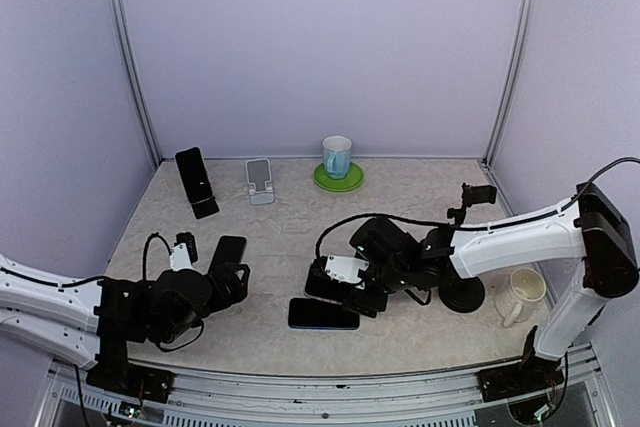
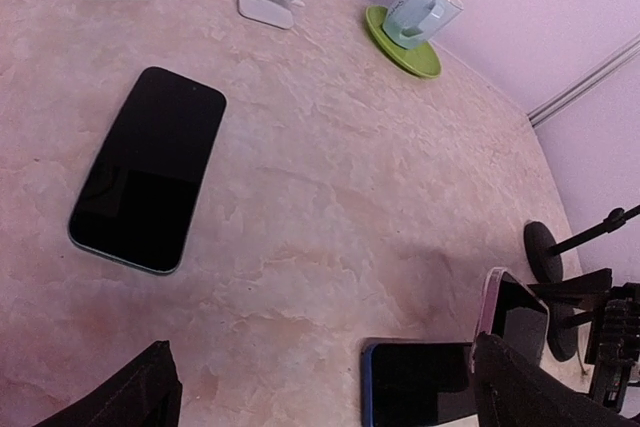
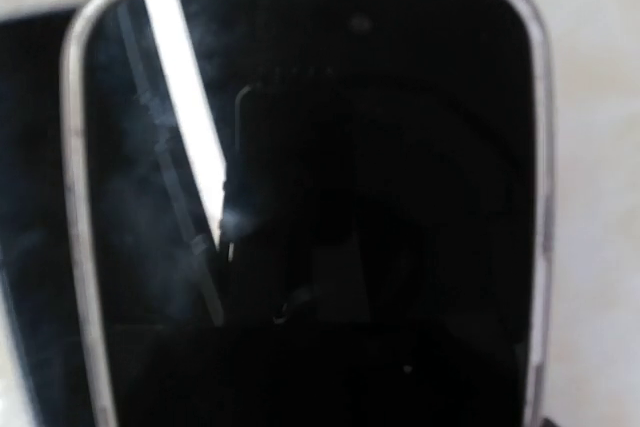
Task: Place the phone on the phone stand
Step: Pick up the phone, then pass from the right arm to the left
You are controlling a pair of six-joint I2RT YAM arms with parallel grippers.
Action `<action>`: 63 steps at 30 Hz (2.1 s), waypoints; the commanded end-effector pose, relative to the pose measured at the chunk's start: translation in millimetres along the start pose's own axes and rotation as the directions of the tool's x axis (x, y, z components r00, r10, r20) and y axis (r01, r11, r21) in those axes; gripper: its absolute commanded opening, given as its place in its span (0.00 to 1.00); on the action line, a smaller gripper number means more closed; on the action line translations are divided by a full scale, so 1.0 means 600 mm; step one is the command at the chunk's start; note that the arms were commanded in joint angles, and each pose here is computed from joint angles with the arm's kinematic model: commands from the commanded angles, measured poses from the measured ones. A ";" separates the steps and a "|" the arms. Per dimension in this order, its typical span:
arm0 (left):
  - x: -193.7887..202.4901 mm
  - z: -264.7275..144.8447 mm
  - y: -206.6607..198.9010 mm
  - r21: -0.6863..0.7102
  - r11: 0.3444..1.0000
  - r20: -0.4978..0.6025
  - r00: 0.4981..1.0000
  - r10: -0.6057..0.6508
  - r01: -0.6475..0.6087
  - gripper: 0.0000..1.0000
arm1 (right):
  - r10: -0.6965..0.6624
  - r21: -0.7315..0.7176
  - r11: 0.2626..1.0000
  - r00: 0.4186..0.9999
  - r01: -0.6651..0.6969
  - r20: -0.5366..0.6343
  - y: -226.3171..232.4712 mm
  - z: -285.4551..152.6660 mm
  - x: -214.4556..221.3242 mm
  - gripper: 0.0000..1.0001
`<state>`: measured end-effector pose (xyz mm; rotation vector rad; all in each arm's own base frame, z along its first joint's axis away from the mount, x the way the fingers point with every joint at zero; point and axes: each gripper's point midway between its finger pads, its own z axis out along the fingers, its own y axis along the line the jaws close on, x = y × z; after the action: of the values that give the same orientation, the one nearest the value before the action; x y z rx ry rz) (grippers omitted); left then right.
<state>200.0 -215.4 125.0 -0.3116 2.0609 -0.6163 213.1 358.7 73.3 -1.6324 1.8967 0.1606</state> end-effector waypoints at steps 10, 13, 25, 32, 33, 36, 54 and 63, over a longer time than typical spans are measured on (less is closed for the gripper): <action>-0.010 -0.016 -0.104 0.178 0.975 -0.092 0.989 -0.117 0.132 0.99 | -0.106 0.484 0.875 0.981 0.016 0.160 -0.085 -0.078 -0.068 0.51; -0.014 -0.021 -0.119 0.206 0.965 -0.109 0.983 -0.145 0.165 0.99 | -0.131 0.539 0.842 0.977 0.021 0.168 -0.089 -0.090 -0.074 0.51; -0.038 -0.029 -0.167 0.262 0.925 -0.125 0.960 -0.249 0.274 0.99 | -0.268 0.743 0.669 0.944 0.037 0.194 -0.089 -0.146 -0.110 0.50; -0.059 -0.019 -0.198 0.258 0.931 -0.075 0.966 -0.246 0.257 0.99 | -0.291 0.824 0.567 0.936 0.000 0.200 -0.093 -0.170 -0.131 0.49; -0.063 -0.018 -0.204 0.263 0.930 -0.070 0.966 -0.248 0.258 0.99 | -0.299 0.832 0.555 0.934 0.004 0.196 -0.091 -0.171 -0.134 0.49; -0.075 -0.017 -0.220 0.281 0.922 -0.057 0.964 -0.260 0.266 0.99 | -0.329 0.860 0.510 0.928 0.017 0.177 -0.087 -0.175 -0.142 0.49; -0.078 0.001 -0.241 0.293 0.916 -0.044 0.960 -0.275 0.276 0.99 | -0.345 0.946 0.322 0.928 -0.022 0.139 -0.074 -0.199 -0.172 0.43; -0.095 -0.008 -0.243 0.358 0.888 -0.005 0.951 -0.308 0.289 0.99 | -0.342 0.923 0.382 0.923 -0.037 0.179 -0.060 -0.188 -0.181 0.42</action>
<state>220.6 -315.0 230.7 -0.4280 1.9000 -1.0959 215.7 385.1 208.0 -0.9539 1.0961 -0.7027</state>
